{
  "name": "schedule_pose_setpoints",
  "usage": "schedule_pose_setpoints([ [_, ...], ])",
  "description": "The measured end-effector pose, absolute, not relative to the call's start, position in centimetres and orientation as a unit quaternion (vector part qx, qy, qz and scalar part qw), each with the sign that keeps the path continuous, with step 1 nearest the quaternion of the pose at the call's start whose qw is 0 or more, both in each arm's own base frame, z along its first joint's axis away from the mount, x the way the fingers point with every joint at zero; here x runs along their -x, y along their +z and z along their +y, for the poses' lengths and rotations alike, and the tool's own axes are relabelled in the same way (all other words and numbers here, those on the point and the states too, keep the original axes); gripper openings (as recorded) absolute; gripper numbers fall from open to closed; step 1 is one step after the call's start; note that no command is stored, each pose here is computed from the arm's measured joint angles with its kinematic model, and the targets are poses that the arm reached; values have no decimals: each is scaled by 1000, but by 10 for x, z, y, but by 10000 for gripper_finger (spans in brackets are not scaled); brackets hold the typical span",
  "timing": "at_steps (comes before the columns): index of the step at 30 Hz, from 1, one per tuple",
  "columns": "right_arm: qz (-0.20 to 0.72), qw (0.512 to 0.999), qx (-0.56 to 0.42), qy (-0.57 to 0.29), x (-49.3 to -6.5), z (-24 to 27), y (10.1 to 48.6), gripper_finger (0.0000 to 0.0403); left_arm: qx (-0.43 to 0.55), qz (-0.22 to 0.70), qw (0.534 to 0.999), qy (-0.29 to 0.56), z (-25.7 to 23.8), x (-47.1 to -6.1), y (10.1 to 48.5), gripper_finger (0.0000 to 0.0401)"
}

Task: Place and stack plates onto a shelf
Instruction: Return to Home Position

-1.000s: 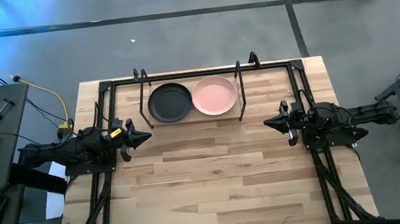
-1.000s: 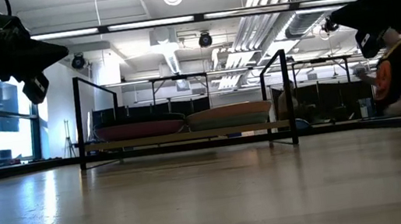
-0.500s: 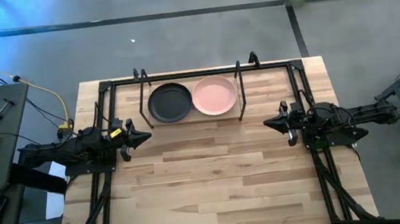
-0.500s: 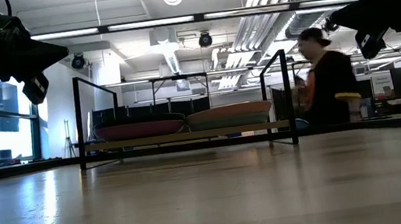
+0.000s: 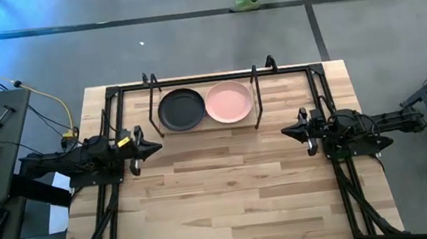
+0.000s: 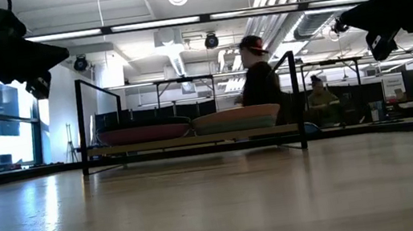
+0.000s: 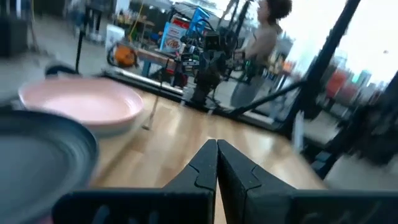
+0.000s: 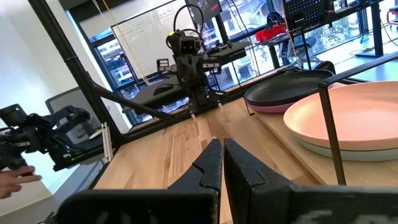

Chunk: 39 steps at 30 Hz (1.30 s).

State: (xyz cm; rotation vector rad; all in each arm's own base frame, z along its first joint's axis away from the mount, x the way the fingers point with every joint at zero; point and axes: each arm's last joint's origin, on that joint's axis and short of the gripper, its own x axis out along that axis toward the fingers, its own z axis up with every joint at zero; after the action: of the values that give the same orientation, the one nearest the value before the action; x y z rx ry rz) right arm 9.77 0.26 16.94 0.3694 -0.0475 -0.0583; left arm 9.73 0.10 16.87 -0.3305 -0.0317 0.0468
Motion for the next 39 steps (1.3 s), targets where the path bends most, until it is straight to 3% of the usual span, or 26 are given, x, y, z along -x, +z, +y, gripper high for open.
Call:
schedule_pose_setpoints([
  [5, -24, 982, -184, -29, -98, 3, 169, 0, 72, -8, 997, 25, 1, -98, 168, 0],
  [39, -23, 982, -184, -29, -98, 3, 169, 0, 94, -4, 995, 24, 1, -99, 167, 0],
])
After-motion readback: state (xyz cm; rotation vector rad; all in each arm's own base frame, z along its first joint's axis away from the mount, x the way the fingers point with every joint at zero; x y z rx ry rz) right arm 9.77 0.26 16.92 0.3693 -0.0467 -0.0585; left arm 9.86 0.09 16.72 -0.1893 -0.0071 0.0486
